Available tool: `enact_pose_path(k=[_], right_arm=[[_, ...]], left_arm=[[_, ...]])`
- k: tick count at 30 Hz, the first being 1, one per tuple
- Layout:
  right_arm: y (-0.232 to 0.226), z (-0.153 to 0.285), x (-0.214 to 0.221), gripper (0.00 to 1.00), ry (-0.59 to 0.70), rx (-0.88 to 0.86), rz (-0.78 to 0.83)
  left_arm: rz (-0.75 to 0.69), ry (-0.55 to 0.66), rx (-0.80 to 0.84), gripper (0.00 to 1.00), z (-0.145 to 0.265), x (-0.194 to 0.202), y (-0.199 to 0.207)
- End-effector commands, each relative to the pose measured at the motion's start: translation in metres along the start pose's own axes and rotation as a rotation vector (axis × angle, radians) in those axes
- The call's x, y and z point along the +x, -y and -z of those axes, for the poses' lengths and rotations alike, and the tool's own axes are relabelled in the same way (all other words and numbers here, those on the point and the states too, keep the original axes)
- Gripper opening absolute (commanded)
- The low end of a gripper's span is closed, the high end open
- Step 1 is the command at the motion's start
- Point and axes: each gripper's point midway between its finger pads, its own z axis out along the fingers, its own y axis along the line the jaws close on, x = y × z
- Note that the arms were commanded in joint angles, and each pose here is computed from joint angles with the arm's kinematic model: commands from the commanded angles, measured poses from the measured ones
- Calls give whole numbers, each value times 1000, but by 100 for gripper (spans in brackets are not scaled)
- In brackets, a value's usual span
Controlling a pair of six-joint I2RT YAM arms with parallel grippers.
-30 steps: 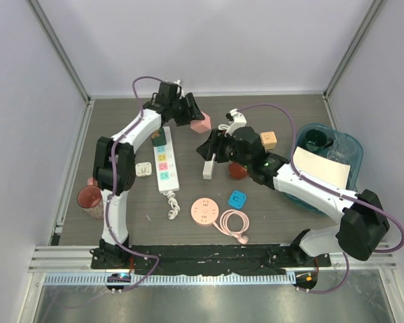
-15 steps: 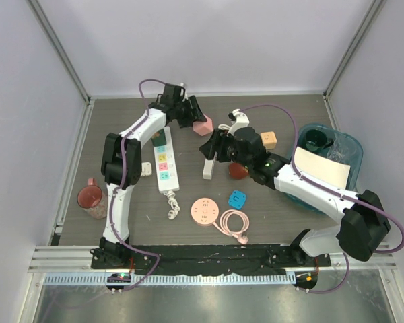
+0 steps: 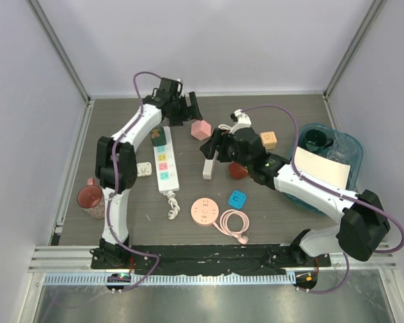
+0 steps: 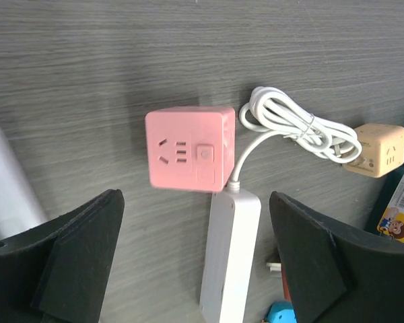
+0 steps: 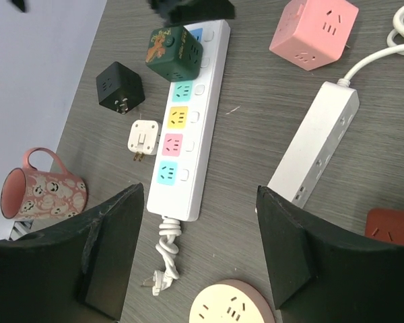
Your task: Pull the plug off the socket
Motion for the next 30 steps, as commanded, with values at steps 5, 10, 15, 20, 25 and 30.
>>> enact_pose_path(k=[5, 10, 15, 20, 25, 30], right_arm=[[-6, -36, 15, 72, -15, -29, -93], [-17, -76, 35, 71, -74, -48, -105], [-50, -111, 54, 64, -161, -155, -133], [-80, -140, 87, 43, -261, -296, -154], [-103, -158, 101, 15, -290, -394, -227], [-99, -173, 125, 1, -343, -400, -270]], left_arm=[[-14, 215, -246, 92, 123, -52, -39], [10, 247, -454, 88, 145, -40, -94], [18, 217, -503, 89, 137, -36, -112], [6, 168, -480, 89, 121, -31, -118], [-3, 124, -440, 89, 106, -21, -117], [1, 89, -461, 89, 97, -14, -125]])
